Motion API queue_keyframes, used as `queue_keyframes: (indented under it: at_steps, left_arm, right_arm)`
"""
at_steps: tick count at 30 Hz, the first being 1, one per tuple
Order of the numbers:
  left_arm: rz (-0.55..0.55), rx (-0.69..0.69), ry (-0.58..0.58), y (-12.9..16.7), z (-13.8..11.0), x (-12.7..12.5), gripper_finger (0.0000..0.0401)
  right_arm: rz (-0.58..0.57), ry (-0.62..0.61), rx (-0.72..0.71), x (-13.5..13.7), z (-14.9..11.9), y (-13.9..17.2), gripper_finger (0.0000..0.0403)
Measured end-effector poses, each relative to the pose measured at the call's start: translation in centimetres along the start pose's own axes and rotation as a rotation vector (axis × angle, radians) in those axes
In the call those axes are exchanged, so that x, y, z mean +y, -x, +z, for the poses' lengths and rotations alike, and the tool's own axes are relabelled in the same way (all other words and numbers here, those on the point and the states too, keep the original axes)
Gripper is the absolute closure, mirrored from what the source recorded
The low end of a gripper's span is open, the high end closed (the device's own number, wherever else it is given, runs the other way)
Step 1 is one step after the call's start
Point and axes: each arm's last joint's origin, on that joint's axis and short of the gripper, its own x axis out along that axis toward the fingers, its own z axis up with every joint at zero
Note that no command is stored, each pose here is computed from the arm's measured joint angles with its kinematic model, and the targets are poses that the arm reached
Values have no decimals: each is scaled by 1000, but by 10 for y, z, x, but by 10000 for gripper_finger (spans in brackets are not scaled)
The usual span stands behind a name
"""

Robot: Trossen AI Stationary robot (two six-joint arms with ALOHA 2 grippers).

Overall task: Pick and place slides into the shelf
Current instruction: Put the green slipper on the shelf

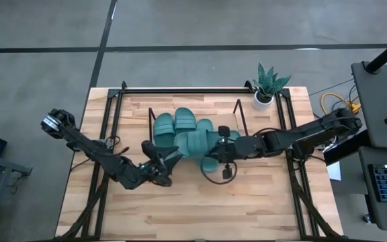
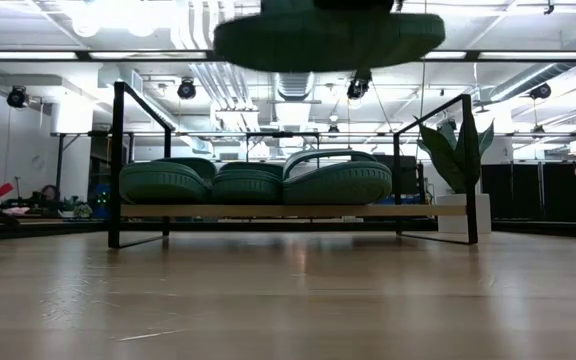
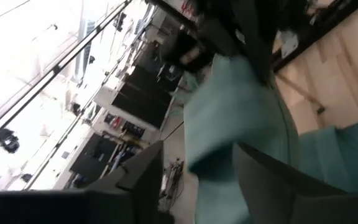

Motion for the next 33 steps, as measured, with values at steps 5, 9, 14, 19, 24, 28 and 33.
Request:
queue_keyframes:
  at_steps: [5,9,14,19,24,28,33]
  left_arm:
    - [-23,17,-39,19,0,-8,203]
    - [-147,-72,24,37,0,-5,203]
    - [-362,-199,166,49,-3,12,203]
    - [-554,-345,202,55,-2,22,203]
    - [-555,-436,20,55,0,18,202]
    - [-458,-416,-127,48,4,3,202]
    - [-314,-341,-247,41,7,-6,202]
  right_arm:
    - [4,-4,-31,-3,-4,17,394]
    - [71,4,-199,-6,-9,36,394]
    - [189,63,-430,-3,-28,54,394]
    - [323,26,-514,-4,-41,59,394]
    - [412,-60,-538,-3,-43,57,394]
    - [438,-56,-546,0,-44,49,394]
    - [441,-80,-503,2,-49,41,394]
